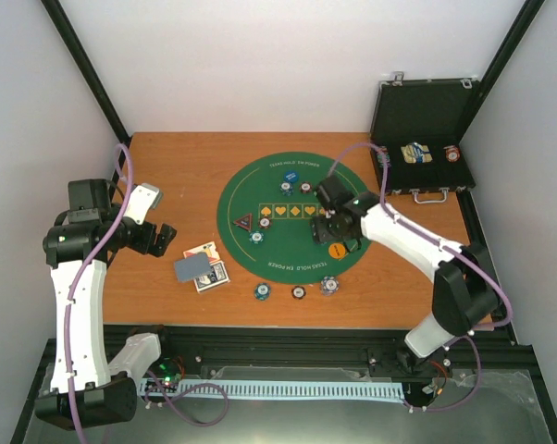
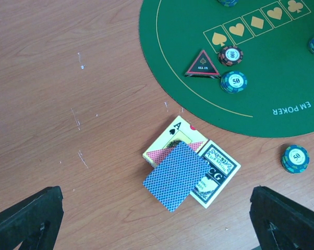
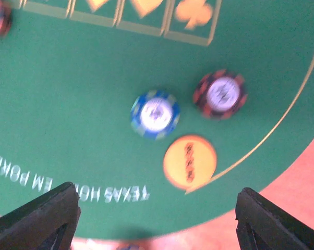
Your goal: Distribute texas hold em gaming equipment
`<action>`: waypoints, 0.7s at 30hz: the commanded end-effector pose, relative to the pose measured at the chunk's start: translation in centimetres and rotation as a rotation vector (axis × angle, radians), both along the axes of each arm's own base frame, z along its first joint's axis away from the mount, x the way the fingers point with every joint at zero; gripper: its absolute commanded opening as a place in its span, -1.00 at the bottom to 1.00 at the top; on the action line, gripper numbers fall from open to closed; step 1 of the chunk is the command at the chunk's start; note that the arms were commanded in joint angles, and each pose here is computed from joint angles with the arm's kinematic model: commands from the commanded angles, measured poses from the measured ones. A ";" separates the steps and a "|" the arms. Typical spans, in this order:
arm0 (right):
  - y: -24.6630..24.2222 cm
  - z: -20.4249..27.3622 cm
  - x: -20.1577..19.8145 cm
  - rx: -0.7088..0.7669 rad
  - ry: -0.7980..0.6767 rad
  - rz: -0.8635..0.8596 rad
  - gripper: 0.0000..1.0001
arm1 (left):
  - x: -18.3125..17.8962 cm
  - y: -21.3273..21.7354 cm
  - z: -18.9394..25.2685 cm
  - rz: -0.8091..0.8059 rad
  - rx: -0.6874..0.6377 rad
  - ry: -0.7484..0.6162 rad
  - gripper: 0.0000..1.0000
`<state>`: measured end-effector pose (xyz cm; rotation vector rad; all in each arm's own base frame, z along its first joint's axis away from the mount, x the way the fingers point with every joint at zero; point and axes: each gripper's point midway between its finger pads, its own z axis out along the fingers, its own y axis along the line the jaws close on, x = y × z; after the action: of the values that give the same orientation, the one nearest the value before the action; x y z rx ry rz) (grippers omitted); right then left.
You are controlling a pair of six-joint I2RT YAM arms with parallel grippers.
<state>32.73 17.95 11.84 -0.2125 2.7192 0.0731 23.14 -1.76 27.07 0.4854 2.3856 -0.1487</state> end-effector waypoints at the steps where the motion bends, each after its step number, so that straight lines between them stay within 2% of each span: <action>1: -0.1 -1.1 -5.5 -0.043 0.083 0.012 0.64 | 0.4 -0.1 1.0 0.002 -0.019 -0.036 1.00; 6: 0.3 -1.8 -9.1 -0.049 0.119 0.047 0.75 | 0.4 -0.3 1.3 -0.001 -0.026 -0.044 1.00; 13: 0.5 -4.5 -12.0 -0.070 0.191 0.087 0.78 | 0.3 -0.3 1.6 0.000 -0.022 -0.050 1.00; 21: 1.2 -6.1 -13.6 -0.070 0.235 0.131 0.65 | 0.2 -0.2 1.6 0.002 -0.020 -0.050 1.00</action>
<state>19.67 18.48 6.20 -0.4235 2.9344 0.0123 23.19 -1.90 27.15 0.4881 2.3795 -0.1583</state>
